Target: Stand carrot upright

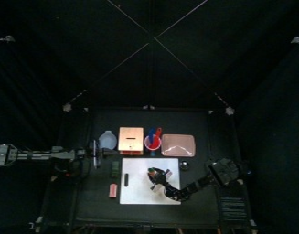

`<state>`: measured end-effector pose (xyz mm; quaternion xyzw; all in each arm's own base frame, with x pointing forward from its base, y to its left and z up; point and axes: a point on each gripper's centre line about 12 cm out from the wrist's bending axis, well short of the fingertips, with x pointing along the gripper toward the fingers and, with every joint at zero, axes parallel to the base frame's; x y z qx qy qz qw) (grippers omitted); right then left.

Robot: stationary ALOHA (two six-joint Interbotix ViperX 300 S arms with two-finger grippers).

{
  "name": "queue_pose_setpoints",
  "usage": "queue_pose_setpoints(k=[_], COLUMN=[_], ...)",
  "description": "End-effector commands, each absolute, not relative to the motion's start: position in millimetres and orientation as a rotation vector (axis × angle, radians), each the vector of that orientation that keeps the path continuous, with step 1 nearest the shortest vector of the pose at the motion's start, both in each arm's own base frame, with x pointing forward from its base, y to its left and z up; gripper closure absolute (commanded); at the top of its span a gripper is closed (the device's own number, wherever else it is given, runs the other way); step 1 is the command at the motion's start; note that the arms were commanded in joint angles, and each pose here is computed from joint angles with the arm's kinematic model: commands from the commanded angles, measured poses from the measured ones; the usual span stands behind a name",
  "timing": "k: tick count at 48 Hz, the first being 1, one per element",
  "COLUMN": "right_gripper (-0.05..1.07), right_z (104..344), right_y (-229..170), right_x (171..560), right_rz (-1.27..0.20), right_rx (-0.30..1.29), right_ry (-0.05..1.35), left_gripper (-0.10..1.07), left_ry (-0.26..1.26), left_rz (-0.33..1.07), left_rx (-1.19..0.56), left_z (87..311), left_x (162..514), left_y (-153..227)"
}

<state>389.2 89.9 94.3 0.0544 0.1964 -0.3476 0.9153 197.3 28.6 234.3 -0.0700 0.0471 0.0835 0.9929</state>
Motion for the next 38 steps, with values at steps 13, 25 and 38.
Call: queue_pose_setpoints(k=[13, 25, 38], right_gripper=[0.24, 0.24, 0.24], right_z=[108.0, 107.6, 108.7], right_y=[86.1, 84.8, 84.7], right_x=[385.7, 385.3, 385.5], right_rz=[-0.719, -0.724, -0.727], right_rx=[0.142, 0.149, 0.151], right_ry=[0.387, 0.391, 0.387], left_gripper=[0.96, 0.96, 0.96], left_ry=[0.073, 0.079, 0.079], left_rz=[0.169, 0.170, 0.170], left_rx=[-0.141, -0.141, -0.141], left_z=[241.1, 239.0, 238.7], left_x=[199.9, 199.5, 199.1], left_y=[29.4, 29.4, 29.3])
